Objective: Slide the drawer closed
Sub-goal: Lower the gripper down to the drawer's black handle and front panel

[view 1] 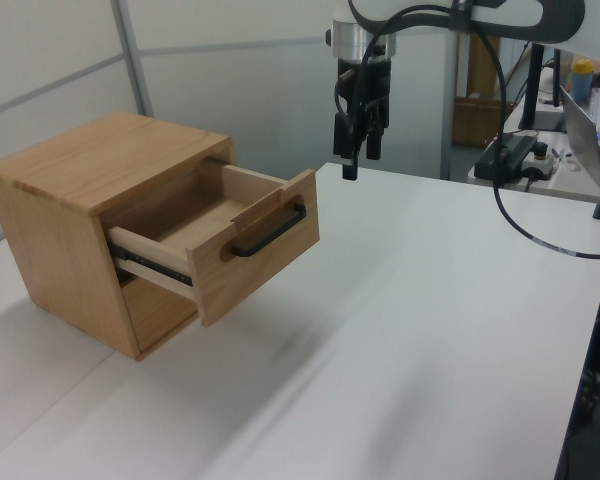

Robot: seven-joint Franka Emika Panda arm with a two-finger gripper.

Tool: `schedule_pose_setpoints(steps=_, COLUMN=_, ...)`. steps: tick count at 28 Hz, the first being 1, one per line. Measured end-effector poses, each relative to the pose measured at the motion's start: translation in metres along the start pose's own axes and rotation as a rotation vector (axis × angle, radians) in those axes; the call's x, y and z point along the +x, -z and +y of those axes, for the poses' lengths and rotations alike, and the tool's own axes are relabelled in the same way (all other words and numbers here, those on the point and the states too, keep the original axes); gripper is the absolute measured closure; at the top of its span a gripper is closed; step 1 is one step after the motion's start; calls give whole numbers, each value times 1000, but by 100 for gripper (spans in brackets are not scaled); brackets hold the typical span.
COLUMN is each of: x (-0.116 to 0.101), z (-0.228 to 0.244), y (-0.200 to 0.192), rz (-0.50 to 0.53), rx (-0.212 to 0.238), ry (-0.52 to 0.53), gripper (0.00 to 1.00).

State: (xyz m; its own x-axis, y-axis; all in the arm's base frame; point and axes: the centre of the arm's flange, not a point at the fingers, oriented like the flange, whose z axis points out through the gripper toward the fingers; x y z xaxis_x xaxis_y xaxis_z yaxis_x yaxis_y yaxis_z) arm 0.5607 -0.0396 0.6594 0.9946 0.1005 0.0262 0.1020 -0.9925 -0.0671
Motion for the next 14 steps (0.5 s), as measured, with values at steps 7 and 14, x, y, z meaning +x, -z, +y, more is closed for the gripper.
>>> schedule_pose_setpoints(steps=7, x=5, z=-19, y=-13, rz=-25, rx=8, ry=36, gripper=19)
schedule_pose_setpoints(steps=14, x=8, z=-29, y=-21, rz=-40, rx=11, ry=50, gripper=44)
